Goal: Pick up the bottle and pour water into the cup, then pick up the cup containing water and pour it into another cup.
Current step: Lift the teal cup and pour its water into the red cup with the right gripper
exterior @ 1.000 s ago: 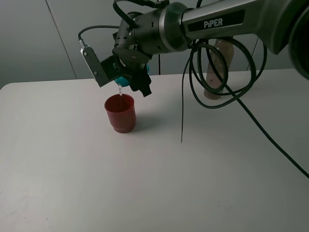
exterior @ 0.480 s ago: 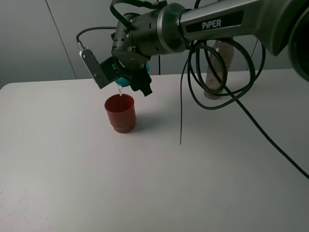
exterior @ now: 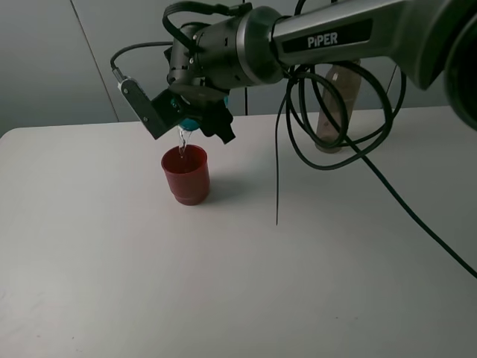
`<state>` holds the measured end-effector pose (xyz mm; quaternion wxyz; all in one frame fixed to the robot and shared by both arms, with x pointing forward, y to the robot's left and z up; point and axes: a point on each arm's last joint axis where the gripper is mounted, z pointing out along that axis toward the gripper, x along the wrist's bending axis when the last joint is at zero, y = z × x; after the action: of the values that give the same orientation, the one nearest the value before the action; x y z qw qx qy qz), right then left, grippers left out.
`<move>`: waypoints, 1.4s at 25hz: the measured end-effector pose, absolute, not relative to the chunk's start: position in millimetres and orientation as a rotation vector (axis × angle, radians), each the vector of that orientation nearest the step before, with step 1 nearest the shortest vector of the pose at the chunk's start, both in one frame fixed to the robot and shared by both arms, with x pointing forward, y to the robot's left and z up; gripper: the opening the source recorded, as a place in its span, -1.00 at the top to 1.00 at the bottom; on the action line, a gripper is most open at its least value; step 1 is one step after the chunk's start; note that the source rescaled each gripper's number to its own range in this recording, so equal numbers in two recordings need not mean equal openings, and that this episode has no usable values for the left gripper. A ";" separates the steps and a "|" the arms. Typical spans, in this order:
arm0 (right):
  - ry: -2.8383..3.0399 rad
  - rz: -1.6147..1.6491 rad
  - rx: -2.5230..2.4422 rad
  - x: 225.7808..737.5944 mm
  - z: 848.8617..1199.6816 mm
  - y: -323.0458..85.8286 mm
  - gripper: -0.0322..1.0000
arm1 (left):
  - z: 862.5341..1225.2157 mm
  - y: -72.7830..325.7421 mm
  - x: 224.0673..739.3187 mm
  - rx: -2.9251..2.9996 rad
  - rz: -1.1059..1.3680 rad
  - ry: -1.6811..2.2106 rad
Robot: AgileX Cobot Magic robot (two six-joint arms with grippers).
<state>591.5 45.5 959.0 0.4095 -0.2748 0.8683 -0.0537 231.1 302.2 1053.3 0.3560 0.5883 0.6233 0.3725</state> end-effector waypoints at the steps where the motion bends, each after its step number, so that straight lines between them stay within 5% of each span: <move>1: 2.175 -0.146 -0.702 592.1 959.6 45.4 0.73 | 1053.3 302.2 231.1 1.519 0.962 1.610; 35: 2.040 -0.233 -0.768 597.0 967.4 46.3 0.73 | 1053.3 302.2 231.1 1.519 0.962 1.610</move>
<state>597.0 46.3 967.4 0.4571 -0.3116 0.8277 -0.0946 231.1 302.2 1053.3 0.3561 0.5881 0.6234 0.3724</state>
